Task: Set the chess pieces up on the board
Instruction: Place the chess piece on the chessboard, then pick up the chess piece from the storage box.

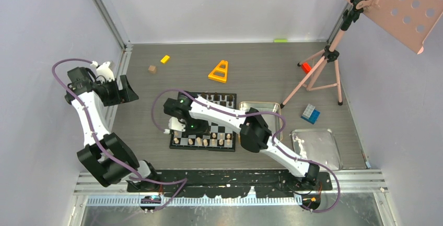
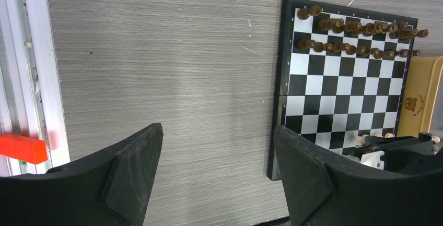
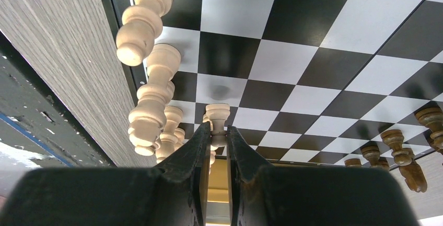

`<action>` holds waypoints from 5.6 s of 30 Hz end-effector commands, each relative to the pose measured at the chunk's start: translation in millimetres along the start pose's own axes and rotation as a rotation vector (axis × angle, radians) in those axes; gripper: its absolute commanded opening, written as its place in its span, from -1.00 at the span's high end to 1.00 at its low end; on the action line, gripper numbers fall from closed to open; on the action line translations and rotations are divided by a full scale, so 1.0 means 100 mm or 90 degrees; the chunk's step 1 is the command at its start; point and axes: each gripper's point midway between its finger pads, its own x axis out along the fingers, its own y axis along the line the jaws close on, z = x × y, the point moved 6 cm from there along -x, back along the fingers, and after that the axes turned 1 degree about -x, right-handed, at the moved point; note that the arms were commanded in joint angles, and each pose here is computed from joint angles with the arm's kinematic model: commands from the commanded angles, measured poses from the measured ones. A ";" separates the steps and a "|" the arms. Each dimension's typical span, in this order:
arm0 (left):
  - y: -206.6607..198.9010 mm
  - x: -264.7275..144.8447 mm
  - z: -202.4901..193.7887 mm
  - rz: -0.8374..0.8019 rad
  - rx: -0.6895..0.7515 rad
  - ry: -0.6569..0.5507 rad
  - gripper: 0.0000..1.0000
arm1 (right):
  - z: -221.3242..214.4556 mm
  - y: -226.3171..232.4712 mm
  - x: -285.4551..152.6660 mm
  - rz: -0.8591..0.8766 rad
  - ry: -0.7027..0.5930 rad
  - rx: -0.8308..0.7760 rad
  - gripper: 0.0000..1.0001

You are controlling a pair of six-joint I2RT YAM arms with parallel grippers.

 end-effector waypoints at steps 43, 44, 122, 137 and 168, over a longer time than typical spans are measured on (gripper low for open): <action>-0.03 -0.05 -0.04 -0.004 0.021 -0.006 -0.62 | 0.11 -0.02 -0.12 -0.024 -0.047 0.017 0.18; -0.03 -0.06 -0.03 -0.003 0.021 -0.007 -0.62 | 0.10 -0.02 -0.11 -0.024 -0.044 0.018 0.18; -0.05 -0.05 -0.04 -0.014 0.007 -0.004 -0.63 | 0.06 -0.18 -0.47 -0.021 -0.147 0.095 0.13; -0.13 -0.04 0.07 -0.059 -0.012 -0.029 -0.63 | -0.27 -0.41 -1.23 0.068 -0.354 0.220 0.03; -1.39 0.53 0.19 -0.304 0.148 0.030 -0.60 | -2.23 -0.61 0.00 0.002 -0.297 0.231 -0.15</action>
